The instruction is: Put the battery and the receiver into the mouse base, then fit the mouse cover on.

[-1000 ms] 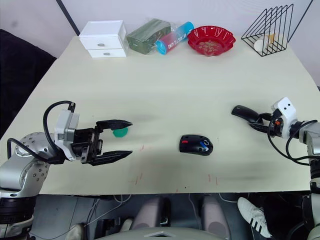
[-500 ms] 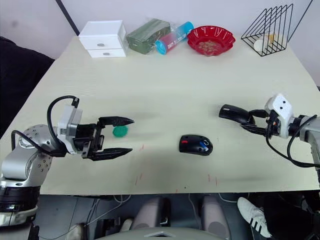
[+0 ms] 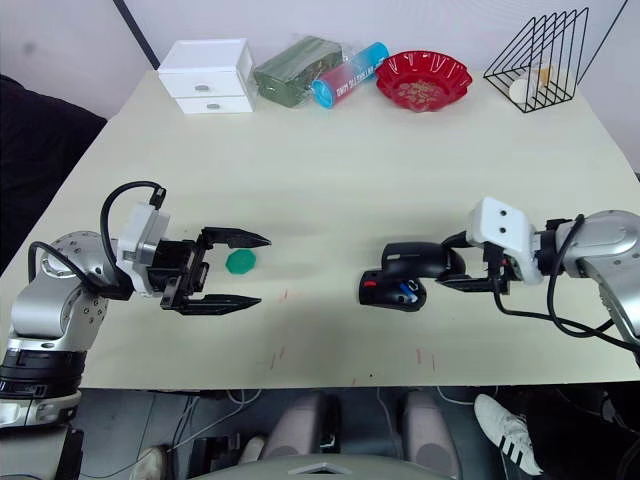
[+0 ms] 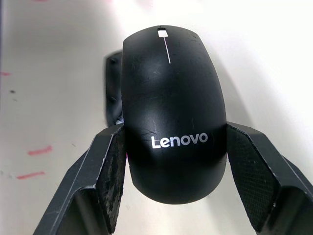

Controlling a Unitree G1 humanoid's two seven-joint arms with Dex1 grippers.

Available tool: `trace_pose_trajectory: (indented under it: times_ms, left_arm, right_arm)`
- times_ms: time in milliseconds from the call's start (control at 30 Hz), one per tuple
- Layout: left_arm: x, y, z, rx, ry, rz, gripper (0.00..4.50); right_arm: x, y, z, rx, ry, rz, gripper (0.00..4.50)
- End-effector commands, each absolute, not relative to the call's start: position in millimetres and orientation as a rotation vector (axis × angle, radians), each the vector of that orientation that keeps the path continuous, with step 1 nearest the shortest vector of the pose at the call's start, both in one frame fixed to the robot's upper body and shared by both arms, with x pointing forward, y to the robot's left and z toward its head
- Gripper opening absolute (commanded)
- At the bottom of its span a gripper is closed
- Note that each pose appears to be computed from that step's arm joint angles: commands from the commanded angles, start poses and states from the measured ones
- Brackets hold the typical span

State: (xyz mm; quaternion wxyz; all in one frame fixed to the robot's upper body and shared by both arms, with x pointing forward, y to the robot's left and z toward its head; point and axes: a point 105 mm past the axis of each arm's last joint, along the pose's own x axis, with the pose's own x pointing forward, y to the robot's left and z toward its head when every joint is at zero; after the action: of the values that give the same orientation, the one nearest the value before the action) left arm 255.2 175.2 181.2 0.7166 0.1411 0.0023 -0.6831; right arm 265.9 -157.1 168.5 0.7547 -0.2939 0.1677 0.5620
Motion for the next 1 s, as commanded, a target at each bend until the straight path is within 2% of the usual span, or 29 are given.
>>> trace_pose_trajectory:
  times_ms: [33, 1000]
  left_arm:
    - [253.9, 177.3, 187.8, 0.365, -0.012, -1.541, 4.5]
    - [249.9, 181.3, 187.3, 0.383, 0.004, -1.53, 4.5]
  right_arm:
    - [264.8, -153.3, 172.8, -0.676, 0.372, 1.206, 2.87]
    - [268.7, -115.4, 146.2, -0.745, 0.423, 1.181, 2.87]
